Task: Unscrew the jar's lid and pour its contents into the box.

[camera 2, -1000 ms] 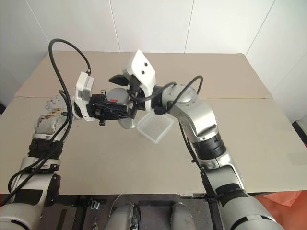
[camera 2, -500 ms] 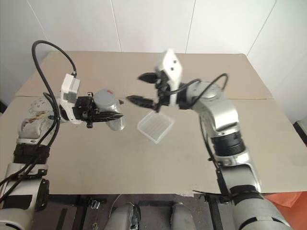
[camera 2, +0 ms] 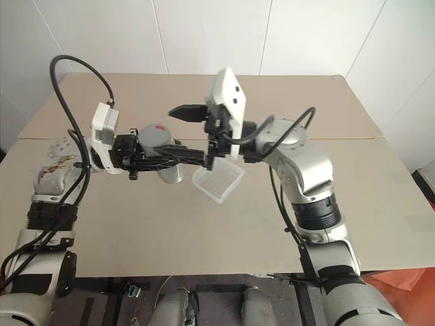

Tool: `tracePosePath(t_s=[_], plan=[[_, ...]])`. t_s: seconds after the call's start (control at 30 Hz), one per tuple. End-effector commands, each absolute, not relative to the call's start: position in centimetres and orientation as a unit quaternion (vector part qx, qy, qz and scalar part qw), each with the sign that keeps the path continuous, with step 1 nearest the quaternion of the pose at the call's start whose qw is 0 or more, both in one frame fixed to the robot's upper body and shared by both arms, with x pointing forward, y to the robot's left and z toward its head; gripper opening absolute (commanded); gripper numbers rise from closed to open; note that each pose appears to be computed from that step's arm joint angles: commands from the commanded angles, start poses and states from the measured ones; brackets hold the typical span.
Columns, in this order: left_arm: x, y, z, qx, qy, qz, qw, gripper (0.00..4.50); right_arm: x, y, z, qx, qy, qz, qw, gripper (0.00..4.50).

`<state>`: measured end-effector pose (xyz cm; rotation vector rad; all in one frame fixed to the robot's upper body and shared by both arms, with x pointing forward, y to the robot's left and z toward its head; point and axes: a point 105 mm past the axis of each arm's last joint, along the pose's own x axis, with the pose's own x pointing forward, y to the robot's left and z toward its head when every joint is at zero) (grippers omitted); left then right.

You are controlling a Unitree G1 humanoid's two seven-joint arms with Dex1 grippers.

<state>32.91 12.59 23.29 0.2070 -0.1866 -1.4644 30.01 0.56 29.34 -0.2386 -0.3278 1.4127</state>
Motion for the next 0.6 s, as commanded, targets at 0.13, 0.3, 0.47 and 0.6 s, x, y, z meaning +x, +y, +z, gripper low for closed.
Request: tracePosePath(t_s=[0.13, 0.3, 0.47, 0.6], plan=[[32.9, 12.3, 24.6, 0.11, -0.111, -0.669, 0.726, 1.97, 30.5, 3.0, 30.6, -0.146, -0.164, 0.619, 0.754, 4.48], [32.8, 12.5, 24.6, 0.112, -0.109, -0.67, 0.726, 1.97, 31.1, 3.8, 30.3, -0.148, -0.154, 0.61, 0.763, 4.48], [32.6, 12.8, 24.6, 0.114, -0.109, -0.665, 0.73, 1.97, 32.0, 3.1, 30.2, -0.148, -0.145, 0.596, 0.776, 4.48], [32.7, 13.2, 24.6, 0.115, -0.106, -0.66, 0.735, 1.97, 32.4, 2.1, 30.1, -0.149, -0.142, 0.59, 0.781, 4.48]])
